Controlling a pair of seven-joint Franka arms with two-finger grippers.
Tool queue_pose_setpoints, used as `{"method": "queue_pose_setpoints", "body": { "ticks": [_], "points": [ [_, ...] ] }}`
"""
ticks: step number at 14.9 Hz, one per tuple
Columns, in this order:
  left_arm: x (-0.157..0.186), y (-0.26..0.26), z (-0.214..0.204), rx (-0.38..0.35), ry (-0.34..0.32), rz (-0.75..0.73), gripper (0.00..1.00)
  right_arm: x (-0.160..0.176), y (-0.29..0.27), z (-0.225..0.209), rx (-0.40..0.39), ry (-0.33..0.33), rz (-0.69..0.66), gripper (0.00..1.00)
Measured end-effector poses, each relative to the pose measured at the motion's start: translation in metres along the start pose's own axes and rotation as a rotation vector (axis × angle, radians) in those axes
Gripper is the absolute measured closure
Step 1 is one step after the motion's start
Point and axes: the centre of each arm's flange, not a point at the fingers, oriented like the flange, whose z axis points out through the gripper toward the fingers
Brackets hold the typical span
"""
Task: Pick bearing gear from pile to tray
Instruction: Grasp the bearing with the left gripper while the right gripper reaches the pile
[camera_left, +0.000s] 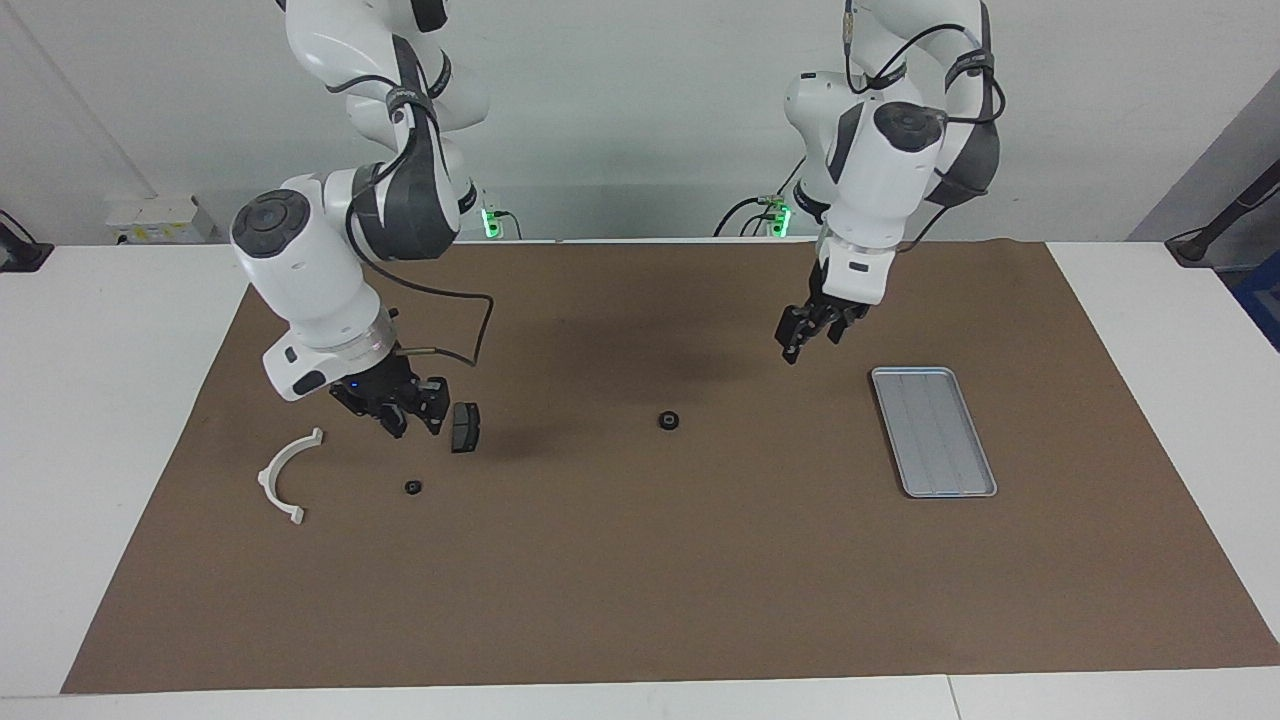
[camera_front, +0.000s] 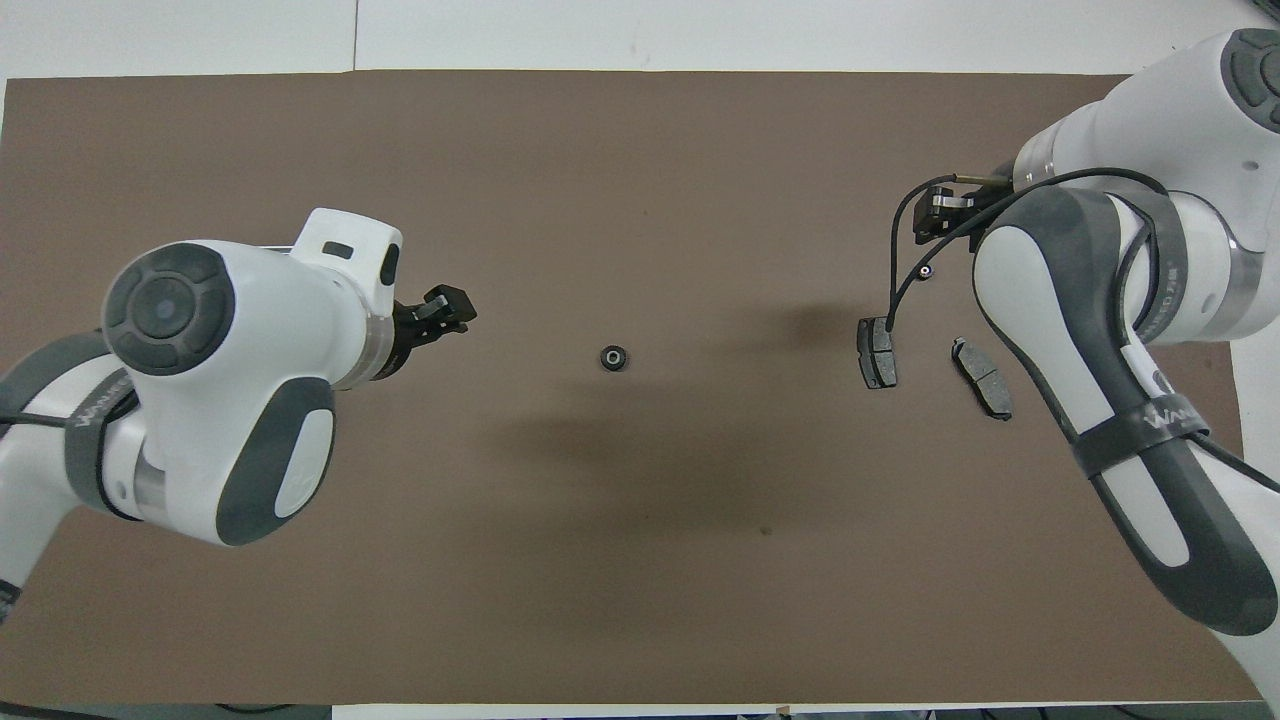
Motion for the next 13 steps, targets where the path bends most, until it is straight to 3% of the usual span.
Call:
{"method": "queue_pose_setpoints", "body": {
  "ticks": [6, 9, 13],
  "points": [
    [-0.028, 0.089, 0.062, 0.024, -0.049, -0.056, 0.1, -0.009, 0.009, 0.041, -0.036, 0.019, -0.093, 0.4],
    [-0.039, 0.134, 0.11, 0.056, -0.059, -0.069, 0.19, -0.017, 0.01, 0.057, -0.073, -0.011, -0.164, 0.4],
    [-0.032, 0.139, 0.125, 0.064, -0.06, -0.076, 0.3, -0.022, 0.027, 0.078, -0.084, -0.001, -0.24, 0.4]
  ]
}}
